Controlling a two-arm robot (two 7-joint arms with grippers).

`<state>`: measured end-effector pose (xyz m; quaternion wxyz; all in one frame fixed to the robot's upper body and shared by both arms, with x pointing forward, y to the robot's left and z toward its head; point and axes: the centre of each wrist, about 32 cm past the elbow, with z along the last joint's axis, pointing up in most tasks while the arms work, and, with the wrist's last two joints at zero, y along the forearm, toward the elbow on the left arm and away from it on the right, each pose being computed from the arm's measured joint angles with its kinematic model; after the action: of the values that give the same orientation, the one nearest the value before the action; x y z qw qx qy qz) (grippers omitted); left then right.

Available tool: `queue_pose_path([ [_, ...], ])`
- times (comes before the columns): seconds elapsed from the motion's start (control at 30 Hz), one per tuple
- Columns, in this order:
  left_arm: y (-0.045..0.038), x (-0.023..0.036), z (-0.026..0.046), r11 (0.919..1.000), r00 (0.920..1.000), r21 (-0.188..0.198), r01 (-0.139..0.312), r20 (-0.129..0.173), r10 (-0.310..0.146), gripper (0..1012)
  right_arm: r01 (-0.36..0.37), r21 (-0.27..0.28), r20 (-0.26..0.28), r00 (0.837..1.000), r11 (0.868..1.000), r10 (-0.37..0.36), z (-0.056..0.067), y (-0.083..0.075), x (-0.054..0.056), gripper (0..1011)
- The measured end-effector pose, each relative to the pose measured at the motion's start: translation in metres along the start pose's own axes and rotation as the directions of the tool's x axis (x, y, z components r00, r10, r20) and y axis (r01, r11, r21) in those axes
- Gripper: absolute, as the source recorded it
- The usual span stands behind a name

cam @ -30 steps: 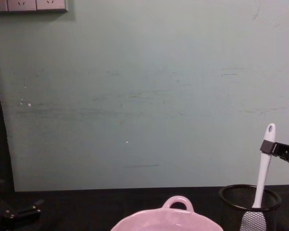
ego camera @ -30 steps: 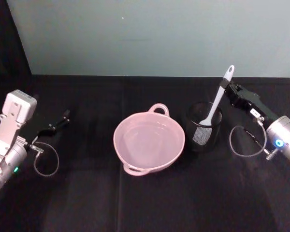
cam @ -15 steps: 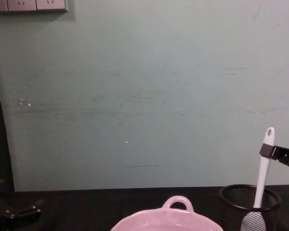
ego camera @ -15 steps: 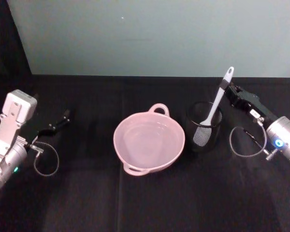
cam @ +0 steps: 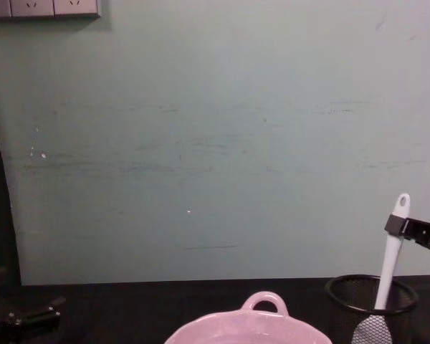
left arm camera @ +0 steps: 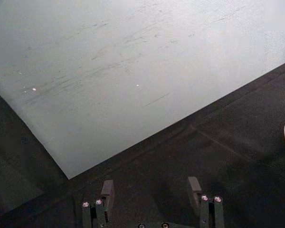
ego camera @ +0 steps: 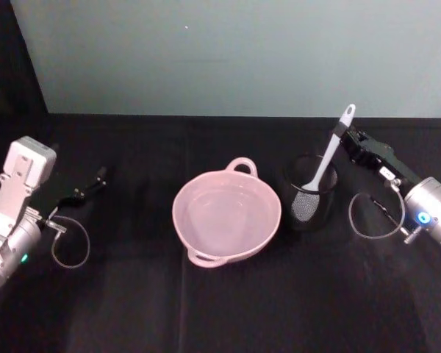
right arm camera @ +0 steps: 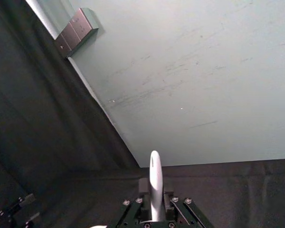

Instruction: Use the one hand to pick up the spoon and stir the clear water in the bowl.

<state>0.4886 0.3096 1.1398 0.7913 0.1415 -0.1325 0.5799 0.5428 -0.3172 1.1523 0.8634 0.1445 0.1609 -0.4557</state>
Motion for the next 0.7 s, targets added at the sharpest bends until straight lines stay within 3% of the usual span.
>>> queue_pose_path([
  [0.27, 0.0000, 0.0000, 0.0000, 1.0000, 1.0000, 0.000, 0.000, 0.000, 0.000, 1011, 0.000, 0.001, 0.000, 1.000, 1.000, 0.000, 0.0000, -0.0001, -0.0003, 378],
  [0.3, 0.0000, 0.0000, 0.0000, 1.0000, 1.0000, 0.000, 0.000, 0.000, 0.000, 1011, 0.000, 0.001, 0.000, 1.000, 1.000, 0.000, 0.0000, -0.0001, -0.0004, 445],
  [0.37, 0.0000, 0.0000, 0.0000, 1.0000, 1.0000, 0.000, 0.000, 0.000, 0.000, 1011, 0.000, 0.001, 0.000, 1.000, 1.000, 0.000, 0.0000, 0.0000, -0.0005, 461],
  [0.5, 0.0000, 0.0000, 0.0000, 1.0000, 1.0000, 0.000, 0.000, 0.000, 0.000, 1011, 0.000, 0.001, 0.000, 1.000, 1.000, 0.000, -0.0001, -0.0001, -0.0005, 647],
  [0.7, 0.0000, 0.0000, 0.0000, 1.0000, 1.0000, 0.000, 0.000, 0.000, 0.000, 1011, 0.000, 0.001, 0.001, 1.000, 1.000, 0.000, 0.0000, -0.0002, -0.0006, 802],
])
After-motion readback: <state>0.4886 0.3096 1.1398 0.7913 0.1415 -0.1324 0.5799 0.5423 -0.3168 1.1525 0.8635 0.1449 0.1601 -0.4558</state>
